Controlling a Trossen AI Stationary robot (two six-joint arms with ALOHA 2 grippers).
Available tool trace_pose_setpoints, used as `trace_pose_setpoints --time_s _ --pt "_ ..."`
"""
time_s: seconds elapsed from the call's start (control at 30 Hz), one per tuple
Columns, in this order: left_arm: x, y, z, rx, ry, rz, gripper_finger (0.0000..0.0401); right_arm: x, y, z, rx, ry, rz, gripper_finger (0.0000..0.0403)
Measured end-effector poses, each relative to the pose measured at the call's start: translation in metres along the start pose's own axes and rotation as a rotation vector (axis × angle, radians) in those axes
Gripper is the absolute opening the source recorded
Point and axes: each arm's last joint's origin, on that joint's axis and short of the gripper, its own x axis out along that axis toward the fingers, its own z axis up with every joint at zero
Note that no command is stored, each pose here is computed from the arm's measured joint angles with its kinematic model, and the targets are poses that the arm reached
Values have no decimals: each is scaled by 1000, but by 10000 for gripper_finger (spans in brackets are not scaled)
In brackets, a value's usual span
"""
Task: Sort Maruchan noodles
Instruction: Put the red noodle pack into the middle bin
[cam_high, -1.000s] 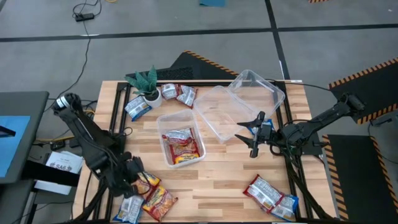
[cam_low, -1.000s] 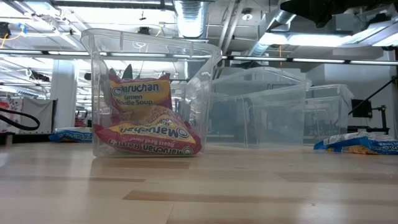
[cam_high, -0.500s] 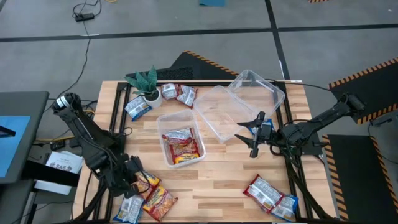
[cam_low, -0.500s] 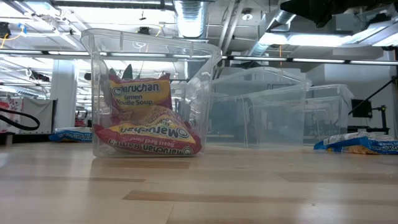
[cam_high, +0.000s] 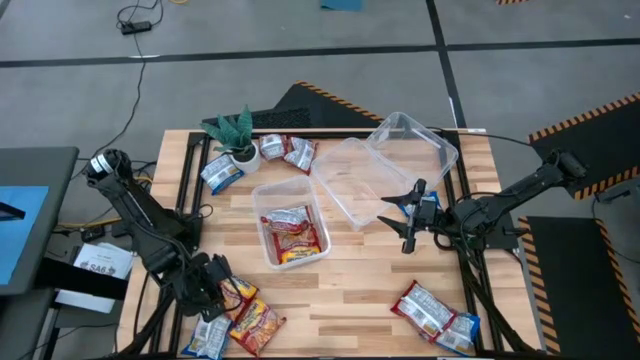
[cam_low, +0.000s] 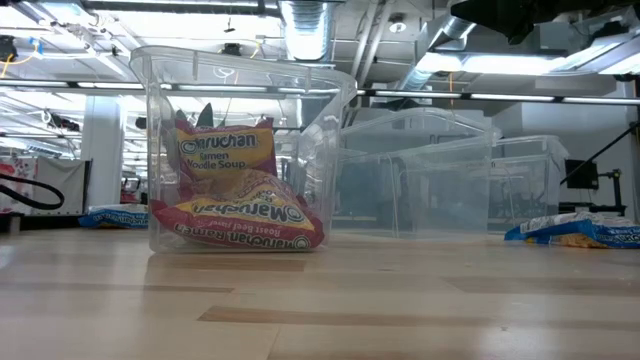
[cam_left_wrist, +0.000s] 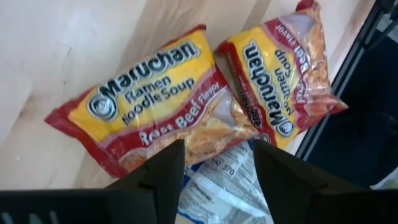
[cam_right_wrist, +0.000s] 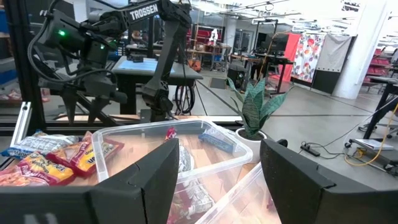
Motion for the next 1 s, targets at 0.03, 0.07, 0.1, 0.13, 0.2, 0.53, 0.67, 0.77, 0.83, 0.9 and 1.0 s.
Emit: trace_pose_setpoints --time_s 0.03,0.07,0.1,0.13,0.2,0.53,0.67,0.77,0.83,0.9,1.0 --pt "0 0 0 6 -13 1 179 0 0 0 0 0 0 248" --pt "0 0 1 6 -28 4 182 0 0 0 0 0 0 248" --pt "0 0 1 5 -38 5 182 0 0 0 0 0 0 248" --pt "0 0 1 5 -43 6 182 0 0 0 0 0 0 248" --pt "0 2 2 25 -59 24 181 0 0 0 0 0 0 248" --pt "2 1 14 -80 15 -9 180 0 0 0 -1 1 0 248" --pt "2 -5 13 -162 23 -65 180 0 0 -1 -4 5 1 248" --pt "6 -7 9 -207 35 -44 180 0 0 -1 -10 11 1 248" --pt "13 -8 4 -214 62 12 180 0 0 -2 -13 15 2 248" --pt "21 -10 1 -217 95 84 180 0 0 -2 -13 16 2 248" --pt "31 -14 -1 -197 115 226 180 0 0 -2 -13 15 2 248"
